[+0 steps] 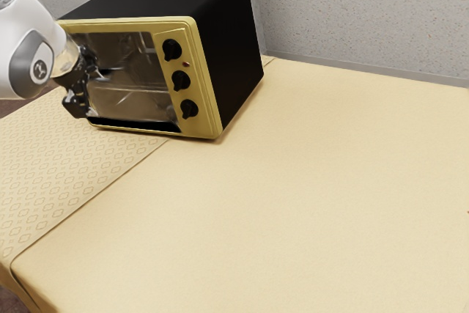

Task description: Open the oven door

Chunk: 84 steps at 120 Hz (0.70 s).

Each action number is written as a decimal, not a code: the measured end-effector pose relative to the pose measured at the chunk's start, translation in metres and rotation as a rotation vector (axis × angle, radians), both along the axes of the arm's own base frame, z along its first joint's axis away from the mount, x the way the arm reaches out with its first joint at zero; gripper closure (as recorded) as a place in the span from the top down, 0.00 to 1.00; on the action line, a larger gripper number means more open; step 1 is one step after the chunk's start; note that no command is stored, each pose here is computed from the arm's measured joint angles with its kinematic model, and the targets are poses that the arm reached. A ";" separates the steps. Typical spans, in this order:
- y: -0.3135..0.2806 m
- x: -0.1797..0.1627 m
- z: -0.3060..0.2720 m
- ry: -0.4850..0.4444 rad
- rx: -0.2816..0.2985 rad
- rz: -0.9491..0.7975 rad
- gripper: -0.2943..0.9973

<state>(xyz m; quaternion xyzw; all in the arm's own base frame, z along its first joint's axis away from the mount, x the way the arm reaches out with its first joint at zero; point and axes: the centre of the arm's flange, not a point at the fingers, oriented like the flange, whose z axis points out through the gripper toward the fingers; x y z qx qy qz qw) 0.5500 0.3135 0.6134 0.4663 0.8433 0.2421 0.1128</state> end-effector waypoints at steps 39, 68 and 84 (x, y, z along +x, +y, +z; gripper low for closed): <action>-0.024 -0.138 -0.041 0.072 -0.021 0.139 0.77; -0.358 -0.043 0.088 0.132 -0.223 -0.324 0.77; -0.358 -0.035 0.051 0.299 -0.260 -0.191 0.77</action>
